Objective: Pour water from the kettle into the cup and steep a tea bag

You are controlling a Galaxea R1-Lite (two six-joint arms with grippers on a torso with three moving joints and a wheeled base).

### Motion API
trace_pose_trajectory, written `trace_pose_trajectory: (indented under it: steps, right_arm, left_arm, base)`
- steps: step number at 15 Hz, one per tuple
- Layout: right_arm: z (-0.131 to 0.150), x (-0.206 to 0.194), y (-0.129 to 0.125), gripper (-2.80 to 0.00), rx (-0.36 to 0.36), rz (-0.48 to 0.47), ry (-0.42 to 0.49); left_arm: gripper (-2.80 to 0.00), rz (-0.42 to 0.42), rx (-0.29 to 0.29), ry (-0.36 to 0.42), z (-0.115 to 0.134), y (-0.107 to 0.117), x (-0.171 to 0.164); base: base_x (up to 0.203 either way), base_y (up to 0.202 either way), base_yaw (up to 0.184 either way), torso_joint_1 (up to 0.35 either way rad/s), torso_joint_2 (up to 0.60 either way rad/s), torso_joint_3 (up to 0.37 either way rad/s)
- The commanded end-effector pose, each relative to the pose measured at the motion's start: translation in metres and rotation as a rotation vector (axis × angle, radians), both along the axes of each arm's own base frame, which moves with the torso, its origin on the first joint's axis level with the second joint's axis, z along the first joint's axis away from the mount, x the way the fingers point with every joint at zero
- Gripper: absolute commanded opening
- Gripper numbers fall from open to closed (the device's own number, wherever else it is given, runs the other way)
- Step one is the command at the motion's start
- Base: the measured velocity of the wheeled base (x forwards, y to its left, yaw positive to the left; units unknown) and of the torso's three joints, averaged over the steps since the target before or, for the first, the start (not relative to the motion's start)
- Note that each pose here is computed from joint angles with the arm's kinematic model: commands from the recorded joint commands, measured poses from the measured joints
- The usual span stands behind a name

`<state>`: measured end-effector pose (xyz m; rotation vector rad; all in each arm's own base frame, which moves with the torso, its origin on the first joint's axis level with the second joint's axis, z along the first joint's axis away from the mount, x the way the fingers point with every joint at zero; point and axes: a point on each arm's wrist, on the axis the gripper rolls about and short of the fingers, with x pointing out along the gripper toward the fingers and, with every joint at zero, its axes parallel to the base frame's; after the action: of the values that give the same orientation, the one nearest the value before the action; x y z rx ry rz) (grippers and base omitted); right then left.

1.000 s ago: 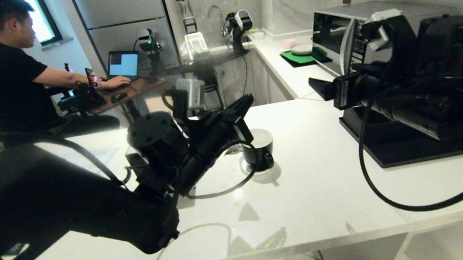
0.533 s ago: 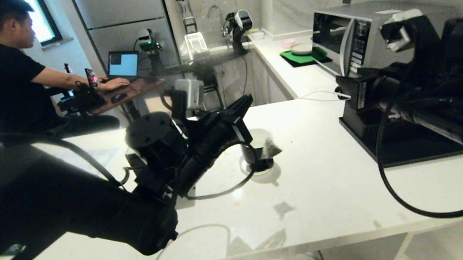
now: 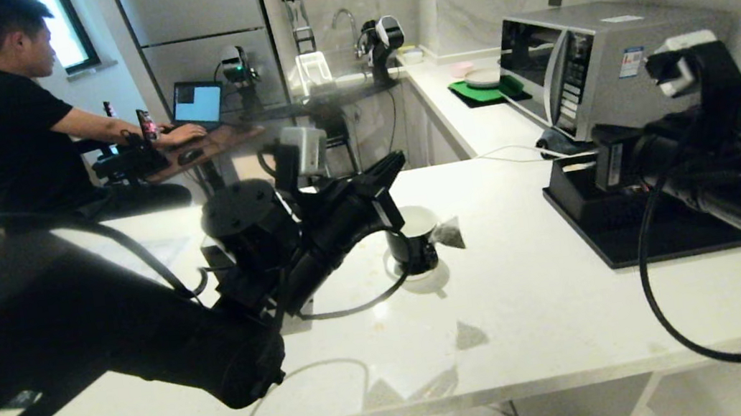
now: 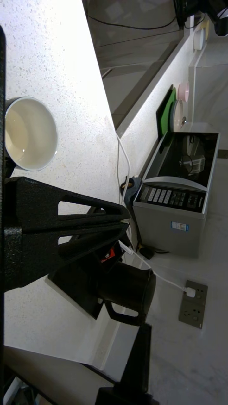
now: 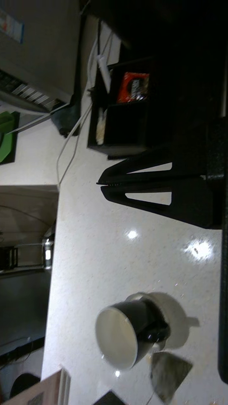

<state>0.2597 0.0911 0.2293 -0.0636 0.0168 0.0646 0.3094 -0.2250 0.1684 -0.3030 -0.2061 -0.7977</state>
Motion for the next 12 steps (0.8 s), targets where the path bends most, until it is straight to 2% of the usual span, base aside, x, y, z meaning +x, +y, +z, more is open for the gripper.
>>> trace_pose_trajectory:
  steps: [1,6,12]
  right_arm:
    - [-0.011,-0.007,-0.012,-2.8,-0.009,-0.034,0.021]
    - [-0.034,-0.015,-0.038,-2.8,0.004,-0.116,0.008]
    - [-0.05,-0.034,-0.043,-2.8,0.016,-0.088,-0.015]
  left_arm:
    - [-2.8,-0.001,0.001,0.004,-0.004,-0.001,0.002]
    - [-2.8,-0.001,0.011,0.019,-0.011,-0.003,0.005]
    - [-2.8,0.003,0.02,0.031,-0.017,-0.003,0.007]
  base:
    - [0.0,0.0,0.0,0.0,0.0,0.0]
    - [0.0,0.0,0.0,0.0,0.0,0.0]
    - [0.0,0.0,0.0,0.0,0.0,0.0]
